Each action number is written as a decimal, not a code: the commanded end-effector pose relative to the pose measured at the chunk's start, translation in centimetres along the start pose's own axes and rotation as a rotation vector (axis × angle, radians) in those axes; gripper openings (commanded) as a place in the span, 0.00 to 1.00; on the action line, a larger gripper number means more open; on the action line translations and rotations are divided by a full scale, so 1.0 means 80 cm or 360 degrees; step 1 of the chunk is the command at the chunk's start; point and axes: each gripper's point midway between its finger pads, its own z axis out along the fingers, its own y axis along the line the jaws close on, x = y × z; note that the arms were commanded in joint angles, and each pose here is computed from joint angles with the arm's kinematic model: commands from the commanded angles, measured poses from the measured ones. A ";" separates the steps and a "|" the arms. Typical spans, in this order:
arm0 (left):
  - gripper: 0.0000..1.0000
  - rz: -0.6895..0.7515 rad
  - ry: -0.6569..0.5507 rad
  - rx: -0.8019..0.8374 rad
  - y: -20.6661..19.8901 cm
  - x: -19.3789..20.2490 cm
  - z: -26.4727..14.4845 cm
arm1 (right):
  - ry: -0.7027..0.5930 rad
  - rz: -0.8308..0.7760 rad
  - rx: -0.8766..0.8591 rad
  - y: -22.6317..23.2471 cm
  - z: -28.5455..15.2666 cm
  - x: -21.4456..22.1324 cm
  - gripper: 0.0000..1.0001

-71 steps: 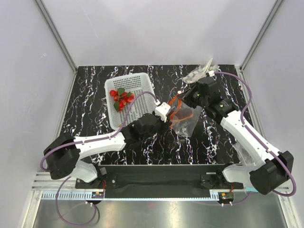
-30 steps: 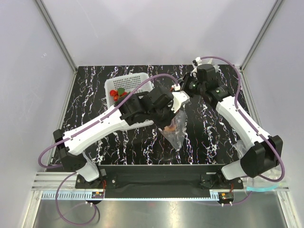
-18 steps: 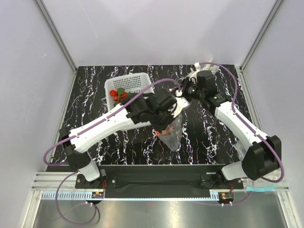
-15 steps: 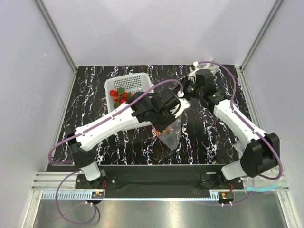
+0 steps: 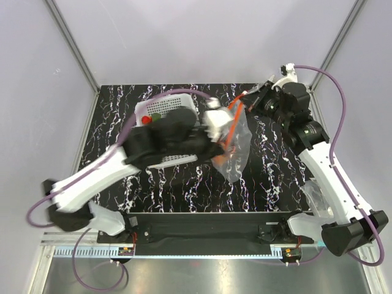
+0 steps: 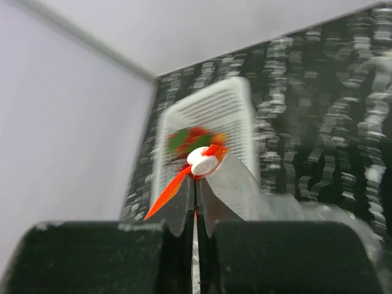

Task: Place the food in the zip-top bag and seal the zipper
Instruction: Place the fake food in the zipper food storage bag.

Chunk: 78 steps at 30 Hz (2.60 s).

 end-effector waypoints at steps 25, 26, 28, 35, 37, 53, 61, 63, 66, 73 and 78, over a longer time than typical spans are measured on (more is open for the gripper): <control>0.00 0.0109 0.0213 -0.0270 0.035 0.048 0.026 | -0.0133 -0.0151 0.0176 -0.049 0.011 -0.027 0.00; 0.00 0.0118 0.0217 -0.0293 0.039 0.057 0.030 | -0.0114 -0.0114 0.0216 -0.059 0.010 -0.017 0.00; 0.00 0.0137 0.0276 -0.0334 0.049 0.089 0.041 | -0.0011 0.0009 0.0382 -0.105 0.014 0.027 0.00; 0.00 0.0076 0.0508 -0.0183 0.032 0.157 0.086 | 0.0044 0.0118 0.0705 -0.194 -0.009 0.099 0.07; 0.00 0.0063 0.0467 -0.0143 0.025 0.148 0.089 | 0.0017 0.0090 0.0680 -0.189 -0.017 0.094 0.12; 0.00 0.0216 0.0096 -0.0496 0.074 0.039 0.009 | -0.0123 -0.0083 0.0672 -0.151 -0.056 0.032 0.00; 0.00 0.0187 -0.0192 -0.0461 0.066 0.007 -0.024 | 0.0090 0.0018 0.0718 -0.183 -0.020 0.085 0.00; 0.00 0.0171 -0.0098 -0.0416 0.062 0.035 -0.004 | 0.0003 -0.0053 0.0687 -0.160 -0.022 0.048 0.00; 0.00 0.0080 -0.0070 -0.0235 0.039 0.060 0.031 | -0.0154 -0.0157 0.0558 -0.102 -0.033 -0.021 0.00; 0.00 0.0025 0.0015 -0.0234 0.036 0.059 0.043 | -0.0255 -0.0188 0.0427 -0.070 -0.051 -0.046 0.00; 0.00 0.0070 -0.0271 -0.0530 0.072 0.006 -0.042 | -0.0045 -0.0061 0.0599 -0.142 -0.031 0.038 0.00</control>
